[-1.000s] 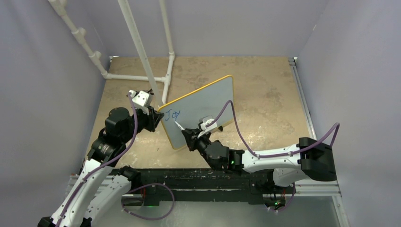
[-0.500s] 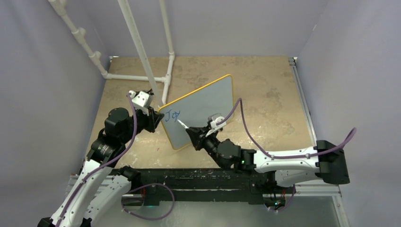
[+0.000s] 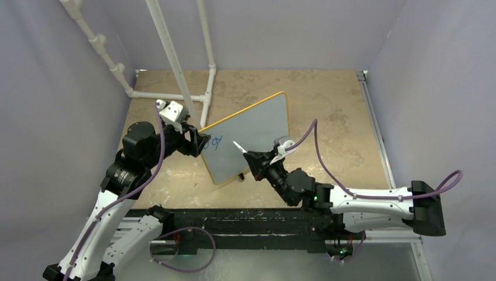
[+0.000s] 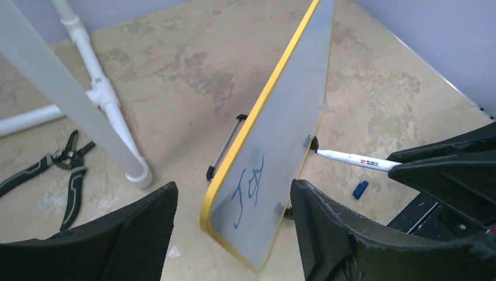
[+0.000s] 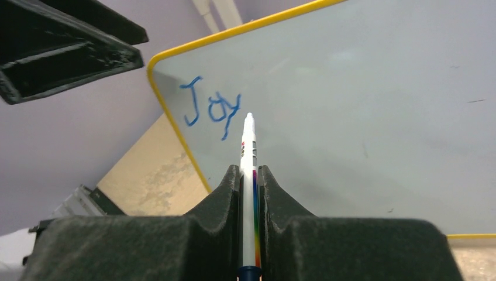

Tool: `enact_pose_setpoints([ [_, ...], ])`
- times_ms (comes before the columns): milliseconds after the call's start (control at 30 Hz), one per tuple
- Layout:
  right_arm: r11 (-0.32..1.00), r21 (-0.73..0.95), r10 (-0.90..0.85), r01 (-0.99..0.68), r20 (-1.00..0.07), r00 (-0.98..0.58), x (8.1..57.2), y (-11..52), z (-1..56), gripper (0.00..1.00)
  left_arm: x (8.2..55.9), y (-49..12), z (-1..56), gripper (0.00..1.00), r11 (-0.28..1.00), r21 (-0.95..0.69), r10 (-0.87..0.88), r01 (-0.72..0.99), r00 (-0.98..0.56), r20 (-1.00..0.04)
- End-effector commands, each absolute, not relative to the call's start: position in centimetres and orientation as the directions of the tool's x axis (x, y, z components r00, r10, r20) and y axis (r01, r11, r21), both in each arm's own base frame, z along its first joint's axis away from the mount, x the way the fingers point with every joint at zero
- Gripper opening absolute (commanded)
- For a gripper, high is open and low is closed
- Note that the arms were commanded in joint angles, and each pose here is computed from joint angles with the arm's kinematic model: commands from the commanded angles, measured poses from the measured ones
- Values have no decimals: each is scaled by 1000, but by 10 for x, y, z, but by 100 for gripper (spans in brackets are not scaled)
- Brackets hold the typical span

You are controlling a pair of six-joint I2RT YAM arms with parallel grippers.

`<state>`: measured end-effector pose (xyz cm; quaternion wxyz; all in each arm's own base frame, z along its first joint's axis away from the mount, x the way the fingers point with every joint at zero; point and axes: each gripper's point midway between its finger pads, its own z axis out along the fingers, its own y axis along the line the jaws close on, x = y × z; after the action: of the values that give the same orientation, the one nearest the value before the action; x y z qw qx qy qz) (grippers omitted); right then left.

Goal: Write a sentence on the whiteboard

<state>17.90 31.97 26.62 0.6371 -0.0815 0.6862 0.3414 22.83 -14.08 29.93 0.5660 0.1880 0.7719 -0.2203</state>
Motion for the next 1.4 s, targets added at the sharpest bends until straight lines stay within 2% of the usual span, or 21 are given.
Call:
enact_pose_setpoints([
  [0, 745, 370, 356, -554, -924, -138, 192, 307, 280, 0, 241, -162, 338, 70, 777, -108, 23, 620, -199, -980],
  [233, 726, 372, 382, -579, -918, -110, 209, 305, 295, 0, 264, -191, 334, 69, 700, -94, 73, 708, -202, -977],
  [400, 721, 358, 372, -593, -922, -105, 212, 312, 297, 0, 275, -199, 324, 65, 680, -86, 104, 728, -212, -972],
  [633, 719, 350, 362, -601, -926, -106, 216, 322, 295, 0, 280, -207, 316, 46, 654, -84, 107, 751, -201, -974],
  [700, 717, 349, 363, -604, -926, -104, 216, 324, 296, 0, 281, -207, 312, 44, 655, -82, 115, 751, -206, -972],
  [1067, 729, 348, 359, -590, -928, -103, 222, 330, 295, 0, 283, -208, 299, 43, 649, -77, 131, 757, -211, -969],
  [1367, 748, 342, 350, -568, -931, -100, 227, 331, 290, 0, 284, -208, 295, 32, 650, -75, 135, 756, -213, -968],
])
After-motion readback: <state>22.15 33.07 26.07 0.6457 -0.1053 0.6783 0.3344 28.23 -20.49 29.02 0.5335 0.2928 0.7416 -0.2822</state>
